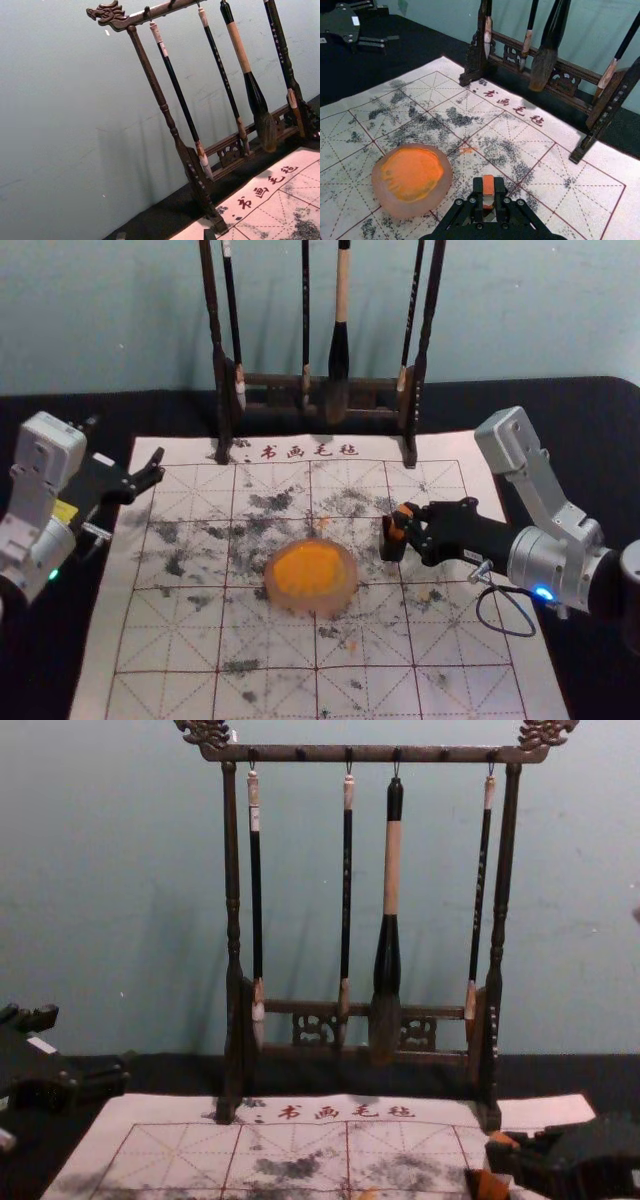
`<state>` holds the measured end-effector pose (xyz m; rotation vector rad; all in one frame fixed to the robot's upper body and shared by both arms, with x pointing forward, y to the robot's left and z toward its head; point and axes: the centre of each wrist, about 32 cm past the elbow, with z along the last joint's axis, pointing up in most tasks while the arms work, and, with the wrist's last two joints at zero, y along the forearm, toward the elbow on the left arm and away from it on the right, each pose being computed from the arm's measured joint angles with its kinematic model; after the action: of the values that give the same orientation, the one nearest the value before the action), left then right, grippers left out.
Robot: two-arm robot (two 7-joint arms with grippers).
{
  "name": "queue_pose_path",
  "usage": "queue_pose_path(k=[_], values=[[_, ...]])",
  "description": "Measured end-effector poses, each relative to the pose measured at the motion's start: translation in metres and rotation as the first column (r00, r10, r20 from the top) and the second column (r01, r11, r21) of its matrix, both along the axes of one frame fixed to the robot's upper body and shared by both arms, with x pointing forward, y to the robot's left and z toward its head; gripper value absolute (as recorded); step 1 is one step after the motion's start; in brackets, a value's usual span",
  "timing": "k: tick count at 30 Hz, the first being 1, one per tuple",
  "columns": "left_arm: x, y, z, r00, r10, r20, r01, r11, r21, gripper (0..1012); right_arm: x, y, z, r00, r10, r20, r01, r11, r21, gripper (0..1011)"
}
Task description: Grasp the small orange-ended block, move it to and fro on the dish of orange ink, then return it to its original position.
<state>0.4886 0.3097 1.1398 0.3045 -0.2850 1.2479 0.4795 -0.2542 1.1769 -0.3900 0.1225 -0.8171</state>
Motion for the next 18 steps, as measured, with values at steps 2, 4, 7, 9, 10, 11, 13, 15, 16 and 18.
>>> queue_pose_path(k=[2, 4, 7, 9, 10, 11, 13, 15, 16, 18], values=[[0.0, 0.0, 0.0, 1.0, 0.0, 0.0, 0.0, 1.0, 0.0, 1001, -0.0002, 0.0007, -0.0011, 1.0, -0.003, -0.001, 0.003, 1.0, 0.0, 129], [0.0, 0.0, 0.0, 1.0, 0.0, 0.0, 0.0, 1.0, 0.0, 1001, -0.0004, 0.001, -0.0019, 1.0, -0.007, -0.002, 0.007, 1.0, -0.001, 129], [0.0, 0.0, 0.0, 1.0, 0.0, 0.0, 0.0, 1.0, 0.0, 1001, -0.0008, 0.0015, -0.0025, 1.0, -0.01, -0.005, 0.01, 1.0, -0.002, 129], [0.0, 0.0, 0.0, 1.0, 0.0, 0.0, 0.0, 1.0, 0.0, 1001, -0.0011, 0.0018, -0.003, 1.0, -0.012, -0.006, 0.012, 1.0, -0.004, 129], [0.0, 0.0, 0.0, 1.0, 0.0, 0.0, 0.0, 1.0, 0.0, 1001, -0.0012, 0.0019, -0.0031, 1.0, -0.012, -0.007, 0.012, 1.0, -0.005, 129], [0.0, 0.0, 0.0, 1.0, 0.0, 0.0, 0.0, 1.0, 0.0, 1002, -0.0017, 0.0022, -0.0037, 1.0, -0.013, -0.008, 0.013, 1.0, -0.008, 129], [0.0, 0.0, 0.0, 1.0, 0.0, 0.0, 0.0, 1.0, 0.0, 1001, -0.002, 0.0025, -0.0038, 1.0, -0.013, -0.008, 0.013, 1.0, -0.01, 129], [0.0, 0.0, 0.0, 1.0, 0.0, 0.0, 0.0, 1.0, 0.0, 1001, -0.0022, 0.0027, -0.0038, 1.0, -0.013, -0.008, 0.013, 1.0, -0.012, 130], [0.0, 0.0, 0.0, 1.0, 0.0, 0.0, 0.0, 1.0, 0.0, 1001, -0.0022, 0.0027, -0.0038, 1.0, -0.013, -0.008, 0.013, 1.0, -0.012, 129], [0.0, 0.0, 0.0, 1.0, 0.0, 0.0, 0.0, 1.0, 0.0, 1001, -0.0021, 0.0026, -0.0036, 1.0, -0.013, -0.008, 0.013, 1.0, -0.012, 129]])
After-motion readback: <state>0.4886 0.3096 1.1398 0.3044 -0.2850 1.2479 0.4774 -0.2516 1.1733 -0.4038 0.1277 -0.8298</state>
